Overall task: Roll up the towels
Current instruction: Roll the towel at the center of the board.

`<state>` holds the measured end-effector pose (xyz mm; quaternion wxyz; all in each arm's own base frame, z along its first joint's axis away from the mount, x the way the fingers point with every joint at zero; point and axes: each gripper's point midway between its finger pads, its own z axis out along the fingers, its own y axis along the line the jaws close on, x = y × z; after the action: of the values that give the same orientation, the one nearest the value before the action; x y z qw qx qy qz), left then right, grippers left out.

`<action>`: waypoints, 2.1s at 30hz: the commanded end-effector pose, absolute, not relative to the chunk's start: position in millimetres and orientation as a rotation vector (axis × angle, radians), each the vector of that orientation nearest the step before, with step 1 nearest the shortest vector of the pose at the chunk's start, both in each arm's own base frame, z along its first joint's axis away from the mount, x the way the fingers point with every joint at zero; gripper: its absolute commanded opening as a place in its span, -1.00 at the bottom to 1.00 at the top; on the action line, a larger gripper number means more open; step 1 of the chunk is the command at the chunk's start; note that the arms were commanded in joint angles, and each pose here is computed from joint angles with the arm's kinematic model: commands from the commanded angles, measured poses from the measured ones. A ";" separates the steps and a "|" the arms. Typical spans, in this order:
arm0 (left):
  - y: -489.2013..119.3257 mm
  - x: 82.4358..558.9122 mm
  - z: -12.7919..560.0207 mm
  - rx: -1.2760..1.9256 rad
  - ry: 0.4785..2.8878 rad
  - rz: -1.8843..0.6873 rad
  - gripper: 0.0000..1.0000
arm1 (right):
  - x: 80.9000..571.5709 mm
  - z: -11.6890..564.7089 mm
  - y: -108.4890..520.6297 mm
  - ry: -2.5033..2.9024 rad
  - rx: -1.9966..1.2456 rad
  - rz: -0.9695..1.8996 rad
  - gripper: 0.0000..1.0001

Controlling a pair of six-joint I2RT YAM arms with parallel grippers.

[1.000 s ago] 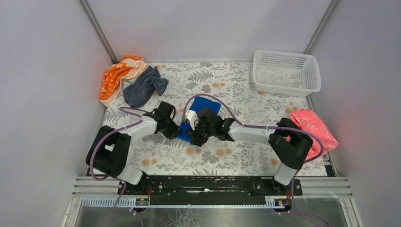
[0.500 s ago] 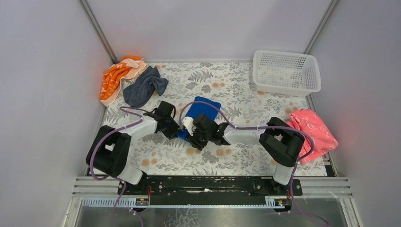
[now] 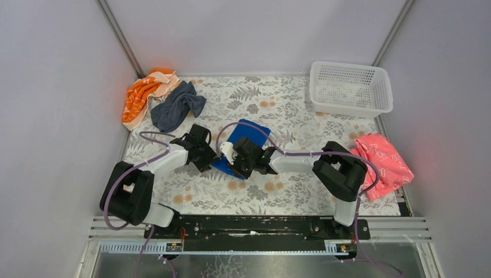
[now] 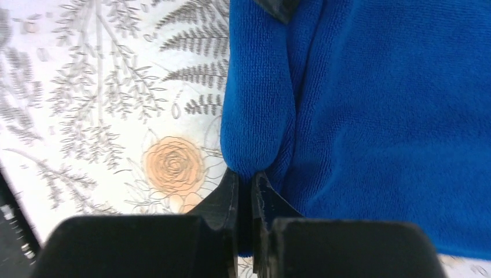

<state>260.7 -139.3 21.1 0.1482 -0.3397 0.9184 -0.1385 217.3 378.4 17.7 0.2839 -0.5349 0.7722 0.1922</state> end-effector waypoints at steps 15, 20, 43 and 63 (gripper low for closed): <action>-137.2 239.6 69.0 -0.918 2.522 -0.580 0.39 | 195.6 27.2 378.3 2.476 -1.015 1.579 -0.96; -150.2 241.7 62.4 -0.923 2.539 -0.640 0.39 | 205.4 8.5 366.4 2.592 -0.864 1.587 -0.93; -144.0 238.8 -4.9 -0.966 2.677 -0.428 -0.32 | 224.2 31.4 346.2 2.464 -0.968 1.149 -0.10; -143.5 238.1 -4.9 -0.960 2.695 -0.411 -0.33 | 203.8 68.4 382.4 1.948 -1.367 0.567 0.20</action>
<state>254.3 -158.2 15.7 0.1445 -0.3343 0.9113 -0.1921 195.8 380.3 86.6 0.3255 -0.5040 0.7557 0.2626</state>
